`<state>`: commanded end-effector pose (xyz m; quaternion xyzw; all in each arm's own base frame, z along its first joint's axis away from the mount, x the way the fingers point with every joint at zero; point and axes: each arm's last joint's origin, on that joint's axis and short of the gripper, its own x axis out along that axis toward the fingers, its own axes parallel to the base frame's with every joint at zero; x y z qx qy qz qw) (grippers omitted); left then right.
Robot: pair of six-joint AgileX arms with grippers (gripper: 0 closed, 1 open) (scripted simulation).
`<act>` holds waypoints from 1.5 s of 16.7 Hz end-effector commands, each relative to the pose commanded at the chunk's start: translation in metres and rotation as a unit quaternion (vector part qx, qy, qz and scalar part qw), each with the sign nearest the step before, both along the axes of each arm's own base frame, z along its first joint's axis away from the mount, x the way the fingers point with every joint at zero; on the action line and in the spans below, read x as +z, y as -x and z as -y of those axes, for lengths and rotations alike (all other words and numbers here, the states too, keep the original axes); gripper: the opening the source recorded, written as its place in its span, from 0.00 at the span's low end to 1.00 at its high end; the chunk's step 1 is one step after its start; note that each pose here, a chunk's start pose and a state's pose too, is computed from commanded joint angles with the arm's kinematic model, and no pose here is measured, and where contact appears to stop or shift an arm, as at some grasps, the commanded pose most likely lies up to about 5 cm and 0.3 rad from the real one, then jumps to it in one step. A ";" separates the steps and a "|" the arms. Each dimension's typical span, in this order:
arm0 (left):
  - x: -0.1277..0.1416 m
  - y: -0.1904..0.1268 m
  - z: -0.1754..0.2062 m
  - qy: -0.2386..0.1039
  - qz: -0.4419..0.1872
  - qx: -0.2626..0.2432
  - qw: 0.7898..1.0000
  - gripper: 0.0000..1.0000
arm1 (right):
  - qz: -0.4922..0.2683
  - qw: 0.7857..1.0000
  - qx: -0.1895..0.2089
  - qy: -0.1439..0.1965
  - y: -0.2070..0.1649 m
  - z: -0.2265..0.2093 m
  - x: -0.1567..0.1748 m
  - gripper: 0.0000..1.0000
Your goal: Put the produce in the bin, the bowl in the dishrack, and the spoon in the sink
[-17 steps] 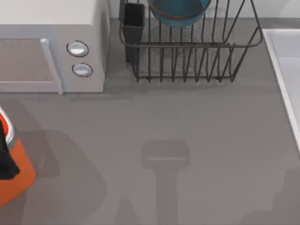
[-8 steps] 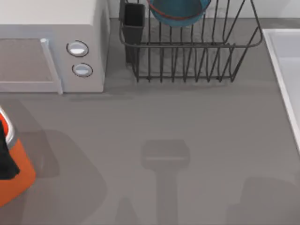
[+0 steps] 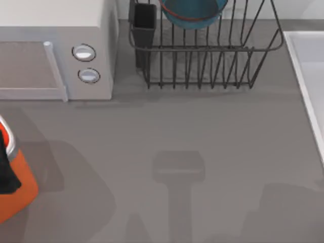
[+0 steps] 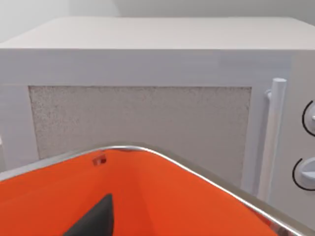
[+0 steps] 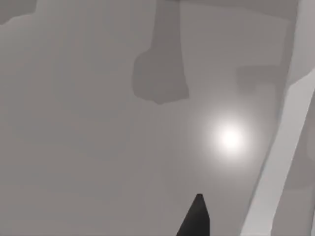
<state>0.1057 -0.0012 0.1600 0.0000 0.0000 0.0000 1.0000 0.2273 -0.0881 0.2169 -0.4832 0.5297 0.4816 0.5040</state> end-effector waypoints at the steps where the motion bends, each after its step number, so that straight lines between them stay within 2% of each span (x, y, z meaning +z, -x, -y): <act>1: 0.000 0.000 0.000 0.000 0.000 0.000 1.000 1.00 | -0.005 1.000 0.002 -0.002 -0.009 0.002 0.002 0.00; 5: 0.000 0.000 0.000 0.000 0.000 0.000 1.000 1.00 | -0.027 1.000 0.011 -0.009 -0.064 0.012 0.014 0.00; 10: 0.000 0.000 0.000 0.000 0.000 0.000 1.000 1.00 | -0.024 1.000 0.019 -0.007 -0.159 0.018 0.027 0.00; 15: 0.000 0.000 0.000 0.000 0.000 0.000 1.000 1.00 | -0.001 1.000 0.015 -0.001 -0.233 0.007 0.018 0.00; 19: 0.000 0.000 0.000 0.000 0.000 0.000 1.000 1.00 | 0.006 1.000 0.006 0.000 -0.261 -0.009 -0.005 0.00; 25: 0.000 0.000 0.000 0.000 0.000 0.000 1.000 1.00 | 0.009 1.000 -0.002 0.001 -0.271 -0.020 -0.019 0.00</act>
